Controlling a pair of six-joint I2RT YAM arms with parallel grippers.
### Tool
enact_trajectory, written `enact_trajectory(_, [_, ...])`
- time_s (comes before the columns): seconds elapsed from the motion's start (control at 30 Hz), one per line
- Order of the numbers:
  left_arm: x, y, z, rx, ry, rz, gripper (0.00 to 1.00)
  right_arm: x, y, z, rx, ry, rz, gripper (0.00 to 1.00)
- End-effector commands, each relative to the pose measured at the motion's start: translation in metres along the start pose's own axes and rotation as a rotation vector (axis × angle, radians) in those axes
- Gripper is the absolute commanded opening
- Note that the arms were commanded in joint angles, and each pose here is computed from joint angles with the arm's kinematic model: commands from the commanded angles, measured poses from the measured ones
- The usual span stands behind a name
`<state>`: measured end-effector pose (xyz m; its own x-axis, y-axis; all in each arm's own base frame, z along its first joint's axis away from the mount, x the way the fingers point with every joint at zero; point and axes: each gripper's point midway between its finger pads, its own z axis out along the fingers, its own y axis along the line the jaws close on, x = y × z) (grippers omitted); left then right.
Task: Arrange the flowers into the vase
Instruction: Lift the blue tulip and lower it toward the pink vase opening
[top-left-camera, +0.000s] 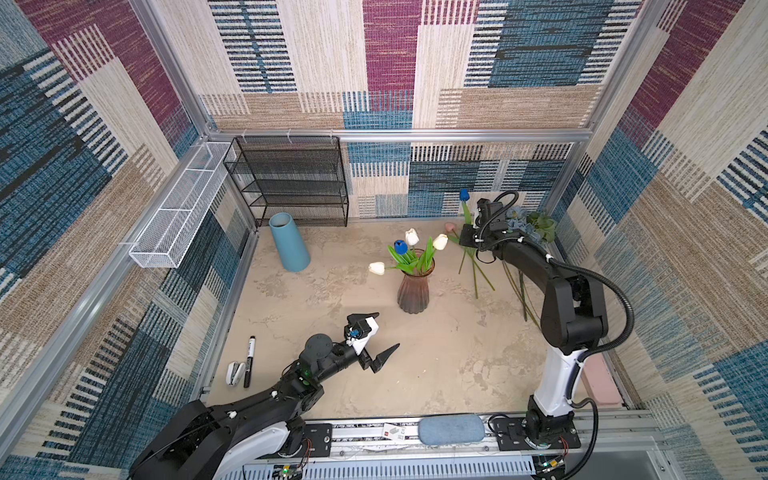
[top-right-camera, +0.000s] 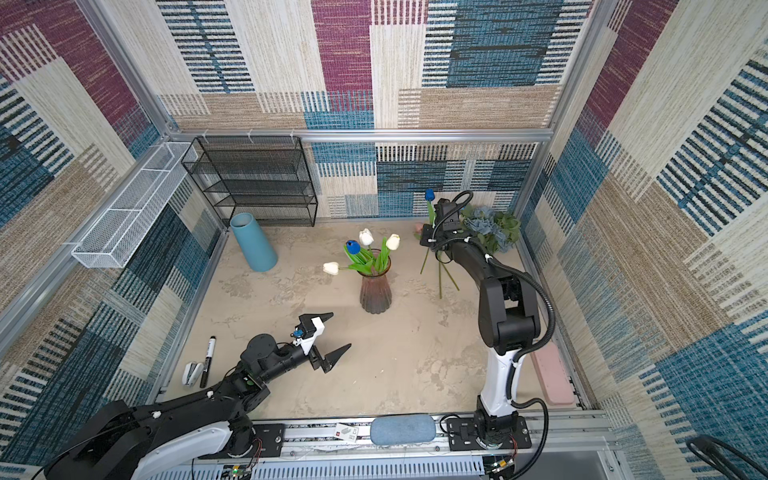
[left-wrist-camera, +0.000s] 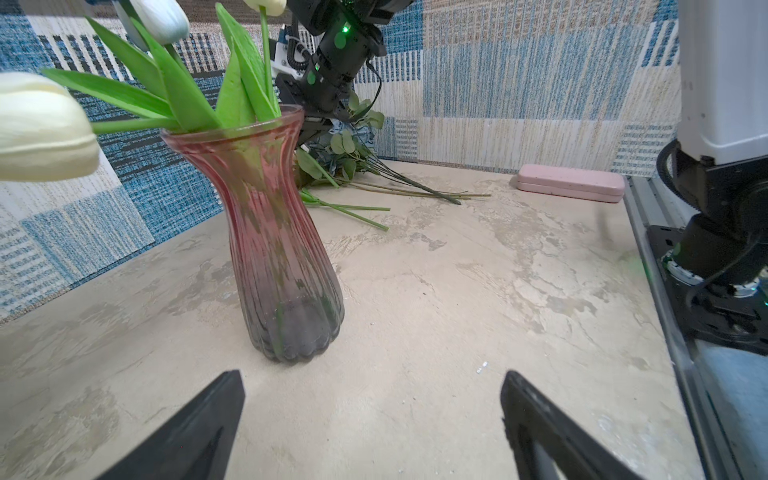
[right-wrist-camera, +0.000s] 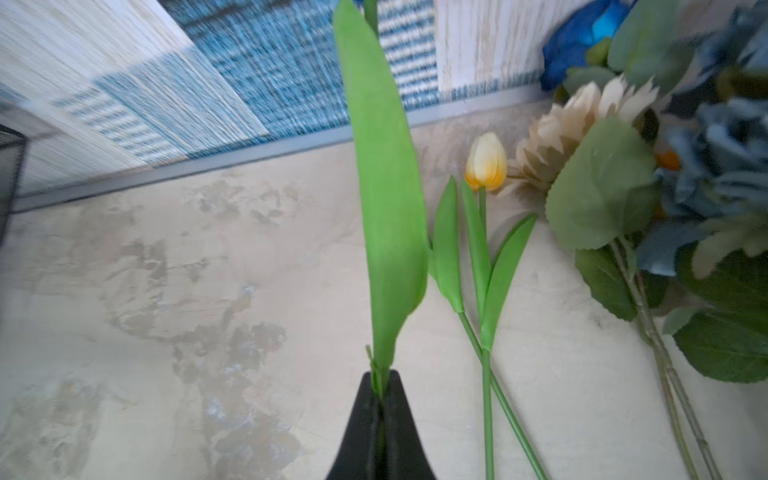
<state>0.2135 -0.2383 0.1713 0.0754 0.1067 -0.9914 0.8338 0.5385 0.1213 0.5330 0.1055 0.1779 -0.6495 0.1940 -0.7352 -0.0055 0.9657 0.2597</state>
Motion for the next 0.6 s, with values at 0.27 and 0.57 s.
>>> enact_trajectory(0.27, [-0.036,0.004,-0.023,-0.064,-0.156,0.081,0.99,-0.085,0.083,-0.164,-0.225,-0.590,-0.193,0.00])
enact_trajectory(0.57, [-0.033,0.031,-0.036,-0.240,-0.153,0.064,0.99,-0.058,0.152,-0.294,-0.614,-0.944,-0.360,0.00])
